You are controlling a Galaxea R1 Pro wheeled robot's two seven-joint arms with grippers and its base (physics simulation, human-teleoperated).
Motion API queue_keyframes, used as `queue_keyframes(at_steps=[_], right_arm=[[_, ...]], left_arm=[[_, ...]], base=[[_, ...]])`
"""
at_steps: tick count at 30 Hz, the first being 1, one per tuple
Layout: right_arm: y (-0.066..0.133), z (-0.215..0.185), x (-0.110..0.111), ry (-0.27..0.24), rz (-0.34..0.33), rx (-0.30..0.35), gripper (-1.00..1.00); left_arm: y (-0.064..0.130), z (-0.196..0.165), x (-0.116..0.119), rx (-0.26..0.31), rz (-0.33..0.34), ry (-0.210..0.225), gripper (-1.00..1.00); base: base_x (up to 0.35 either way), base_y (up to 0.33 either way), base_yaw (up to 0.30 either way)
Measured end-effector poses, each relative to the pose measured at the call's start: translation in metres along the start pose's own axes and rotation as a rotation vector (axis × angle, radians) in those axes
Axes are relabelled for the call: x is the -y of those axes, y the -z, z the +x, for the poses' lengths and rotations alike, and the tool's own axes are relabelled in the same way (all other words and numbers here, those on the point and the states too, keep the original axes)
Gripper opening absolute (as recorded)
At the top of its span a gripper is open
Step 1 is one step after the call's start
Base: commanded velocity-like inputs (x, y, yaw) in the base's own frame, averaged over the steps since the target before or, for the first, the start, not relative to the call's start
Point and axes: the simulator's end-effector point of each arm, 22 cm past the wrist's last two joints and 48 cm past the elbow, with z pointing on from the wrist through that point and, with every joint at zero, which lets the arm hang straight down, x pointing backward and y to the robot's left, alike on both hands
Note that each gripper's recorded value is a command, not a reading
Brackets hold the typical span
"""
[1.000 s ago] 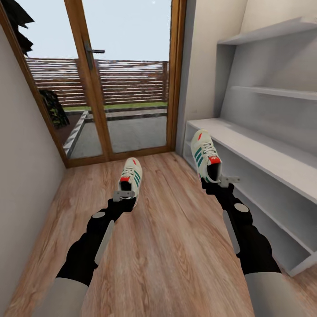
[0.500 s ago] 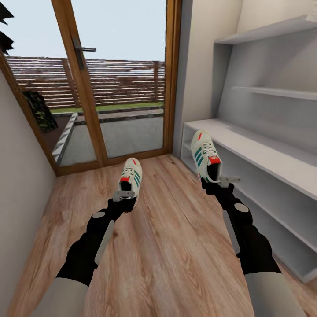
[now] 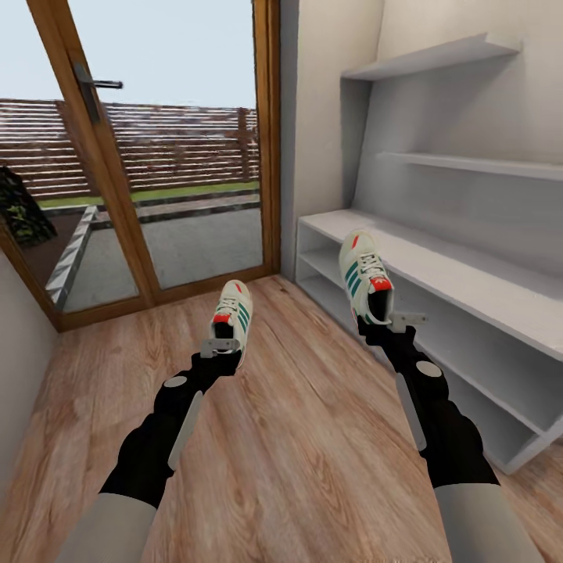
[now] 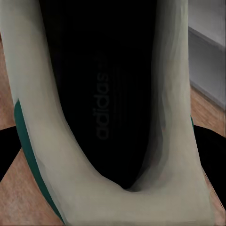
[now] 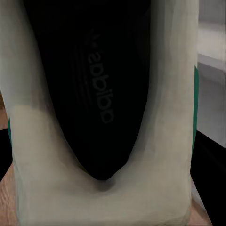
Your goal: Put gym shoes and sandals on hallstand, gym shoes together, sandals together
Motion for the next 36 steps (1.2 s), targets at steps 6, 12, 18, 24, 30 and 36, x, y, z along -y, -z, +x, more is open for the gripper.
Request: queue_keyframes(at_steps=[6,12,18,24,30,36], right_arm=[[0.0000,0.0000,0.0001,0.000,0.000,0.000,-1.00],[0.0002,-0.0003,0.0001,0.000,0.000,0.001,-1.00],[0.0001,-0.0003,-0.0001,0.000,0.000,0.001,-1.00],[0.0002,-0.0003,0.0001,0.000,0.000,0.001,-1.00],[0.0001,-0.0002,0.0001,0.000,0.000,0.000,-1.00],[0.0000,0.0000,0.0000,0.000,0.000,0.000,-1.00]], left_arm=[[0.0001,-0.0001,0.0000,0.000,0.000,0.000,-1.00],[0.0003,-0.0003,0.0001,0.000,0.000,0.000,-1.00],[0.0003,-0.0003,0.0000,0.000,0.000,0.000,-1.00],[0.0003,-0.0003,0.0001,0.000,0.000,0.000,-1.00],[0.0002,-0.0002,0.0001,0.000,0.000,0.000,-1.00],[0.0000,0.0000,0.0000,0.000,0.000,0.000,-1.00]], base=[[0.029,0.027,-0.255],[0.211,0.208,-0.255],[0.232,0.280,-0.082],[0.227,0.290,-0.142],[0.184,0.224,-0.247],[0.018,0.020,-0.253]])
